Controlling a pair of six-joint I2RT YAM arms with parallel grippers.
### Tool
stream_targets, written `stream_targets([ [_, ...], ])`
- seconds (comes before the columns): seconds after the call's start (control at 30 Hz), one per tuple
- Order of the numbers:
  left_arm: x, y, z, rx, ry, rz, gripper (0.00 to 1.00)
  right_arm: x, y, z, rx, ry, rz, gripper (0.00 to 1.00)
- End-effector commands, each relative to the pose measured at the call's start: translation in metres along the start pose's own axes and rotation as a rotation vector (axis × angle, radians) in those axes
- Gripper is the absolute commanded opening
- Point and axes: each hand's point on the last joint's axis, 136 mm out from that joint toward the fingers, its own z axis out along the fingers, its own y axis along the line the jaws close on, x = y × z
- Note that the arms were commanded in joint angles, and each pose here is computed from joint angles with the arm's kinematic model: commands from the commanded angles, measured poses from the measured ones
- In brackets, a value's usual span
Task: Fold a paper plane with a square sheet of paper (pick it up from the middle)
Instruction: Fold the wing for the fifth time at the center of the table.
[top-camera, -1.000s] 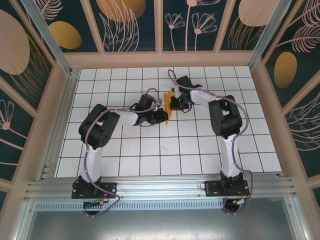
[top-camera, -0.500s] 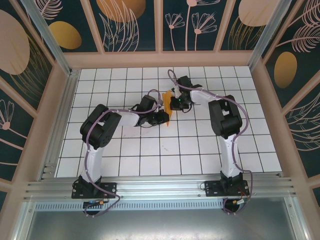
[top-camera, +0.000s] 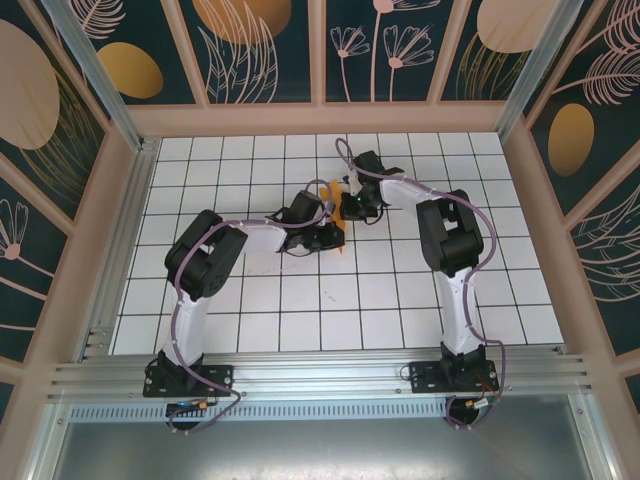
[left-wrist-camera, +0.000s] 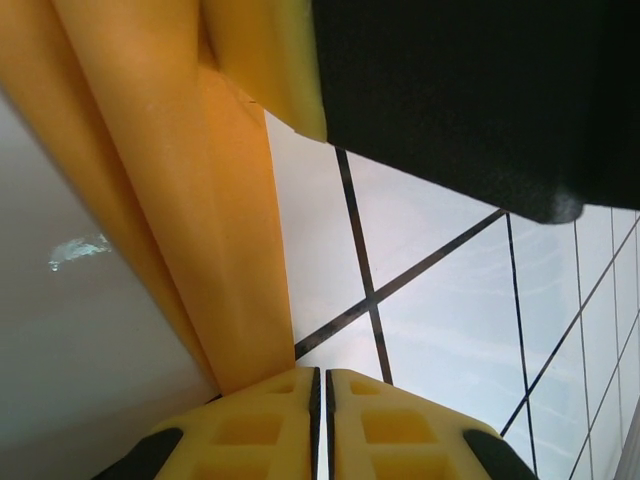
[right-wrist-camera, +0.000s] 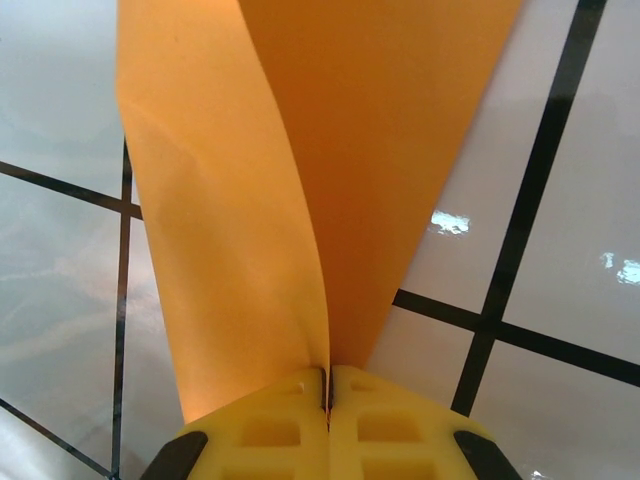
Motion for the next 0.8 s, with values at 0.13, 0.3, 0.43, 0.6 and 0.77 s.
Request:
stream_targets([
  [0.13,0.055,-0.005,0.011,-0.041,0.157,0.029,0.13,0.023,-0.028,0.022,0.061,0.090,0.087,0.00],
  [0.3,0.061,-0.009,0.006,-0.029,0.169,0.034,0.13,0.023,-0.031,0.023,0.064,0.092,0.103,0.00],
  [0.43,0.063,-0.019,0.002,0.013,0.178,0.036,0.12,0.023,-0.033,0.022,0.066,0.091,0.117,0.00],
  [0.6,0.062,-0.034,-0.011,0.055,0.173,0.054,0.13,0.023,-0.035,0.022,0.067,0.090,0.130,0.00],
  [0.77,0.026,-0.032,-0.044,0.058,0.021,-0.006,0.13,0.023,-0.035,0.019,0.060,0.086,0.128,0.00],
])
